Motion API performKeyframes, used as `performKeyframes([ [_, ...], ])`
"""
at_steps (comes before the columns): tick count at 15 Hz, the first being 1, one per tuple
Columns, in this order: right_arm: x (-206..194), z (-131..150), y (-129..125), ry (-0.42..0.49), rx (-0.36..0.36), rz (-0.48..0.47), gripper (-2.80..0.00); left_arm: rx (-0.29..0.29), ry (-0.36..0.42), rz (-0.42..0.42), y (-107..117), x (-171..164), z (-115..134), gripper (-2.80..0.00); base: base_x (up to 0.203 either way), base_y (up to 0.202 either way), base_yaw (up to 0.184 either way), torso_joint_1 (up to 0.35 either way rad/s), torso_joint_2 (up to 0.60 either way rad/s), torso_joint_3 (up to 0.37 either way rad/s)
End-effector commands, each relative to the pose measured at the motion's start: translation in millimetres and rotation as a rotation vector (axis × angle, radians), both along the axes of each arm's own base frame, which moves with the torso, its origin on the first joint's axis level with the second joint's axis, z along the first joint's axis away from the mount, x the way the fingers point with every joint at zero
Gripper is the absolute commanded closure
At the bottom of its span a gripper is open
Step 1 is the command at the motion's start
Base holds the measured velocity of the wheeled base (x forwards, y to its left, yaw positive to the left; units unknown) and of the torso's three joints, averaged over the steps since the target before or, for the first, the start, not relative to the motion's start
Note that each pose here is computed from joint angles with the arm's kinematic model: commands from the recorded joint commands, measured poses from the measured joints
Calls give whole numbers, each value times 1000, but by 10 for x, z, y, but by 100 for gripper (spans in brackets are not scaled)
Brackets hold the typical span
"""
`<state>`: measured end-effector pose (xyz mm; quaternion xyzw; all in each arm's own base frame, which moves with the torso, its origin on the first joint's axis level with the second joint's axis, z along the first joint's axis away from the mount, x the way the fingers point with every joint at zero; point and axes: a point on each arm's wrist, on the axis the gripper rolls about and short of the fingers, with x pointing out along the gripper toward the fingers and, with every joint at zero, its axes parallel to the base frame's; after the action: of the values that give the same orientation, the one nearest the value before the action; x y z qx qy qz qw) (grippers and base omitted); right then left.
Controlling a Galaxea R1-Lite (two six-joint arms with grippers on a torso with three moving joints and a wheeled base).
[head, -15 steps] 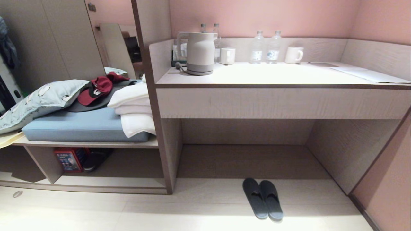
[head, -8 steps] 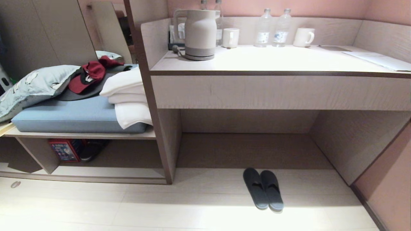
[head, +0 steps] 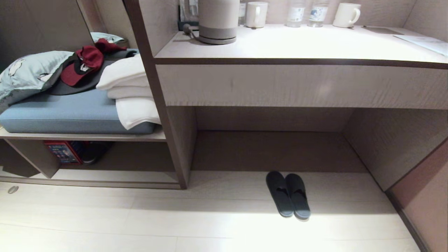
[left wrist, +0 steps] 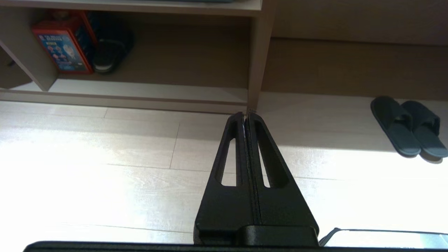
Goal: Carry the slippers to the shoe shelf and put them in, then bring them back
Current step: Pick up the slippers on the floor
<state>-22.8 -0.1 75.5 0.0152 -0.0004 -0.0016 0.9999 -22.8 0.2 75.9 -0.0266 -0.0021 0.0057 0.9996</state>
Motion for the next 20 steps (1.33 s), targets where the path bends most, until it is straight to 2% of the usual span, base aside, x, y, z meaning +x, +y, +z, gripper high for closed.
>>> performKeyframes([
  [1, 0, 1, 0, -1, 0, 0, 0, -1, 1, 2, 0, 1, 1, 0, 0, 0, 0, 3, 2, -189],
  [20, 0, 1, 0, -1, 0, 0, 0, 0, 0, 1, 0, 0, 0, 0, 0, 0, 0, 2, 4, -197],
])
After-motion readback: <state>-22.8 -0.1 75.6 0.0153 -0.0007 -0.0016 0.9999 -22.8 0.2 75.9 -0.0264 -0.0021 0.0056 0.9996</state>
